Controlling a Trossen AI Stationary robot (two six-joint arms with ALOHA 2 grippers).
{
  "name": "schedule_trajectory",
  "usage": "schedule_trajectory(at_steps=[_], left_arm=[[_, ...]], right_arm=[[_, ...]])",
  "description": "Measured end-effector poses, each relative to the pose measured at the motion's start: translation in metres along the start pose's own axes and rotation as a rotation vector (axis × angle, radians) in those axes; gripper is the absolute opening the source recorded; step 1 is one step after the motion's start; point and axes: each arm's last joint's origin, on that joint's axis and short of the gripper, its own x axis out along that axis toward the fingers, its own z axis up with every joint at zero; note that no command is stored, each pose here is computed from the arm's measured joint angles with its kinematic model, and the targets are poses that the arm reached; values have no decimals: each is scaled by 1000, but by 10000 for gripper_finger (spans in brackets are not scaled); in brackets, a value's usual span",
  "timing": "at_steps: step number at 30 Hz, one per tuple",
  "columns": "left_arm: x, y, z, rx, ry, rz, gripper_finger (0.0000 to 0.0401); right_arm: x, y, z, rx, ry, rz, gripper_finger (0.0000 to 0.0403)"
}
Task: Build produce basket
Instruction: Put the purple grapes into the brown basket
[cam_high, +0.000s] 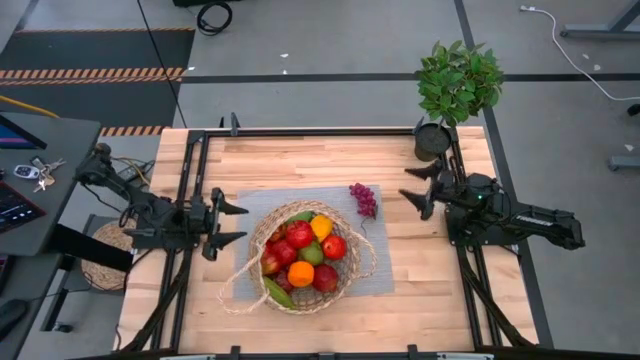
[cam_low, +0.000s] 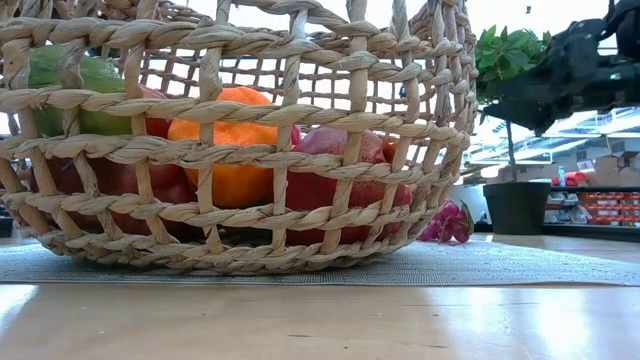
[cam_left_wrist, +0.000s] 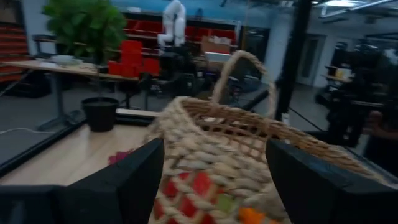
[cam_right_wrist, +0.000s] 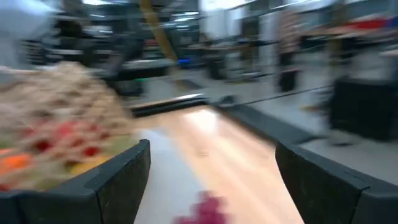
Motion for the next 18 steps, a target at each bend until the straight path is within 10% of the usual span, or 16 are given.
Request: schedule_trajectory(at_steps=[9, 18], left_arm=[[3, 23, -19, 15, -3, 68, 286], [6, 43, -44, -7, 35, 67, 286]], right_arm=[[-1, -5, 4, -123, -46, -188, 348], [0, -2, 8, 91, -97, -88, 348]])
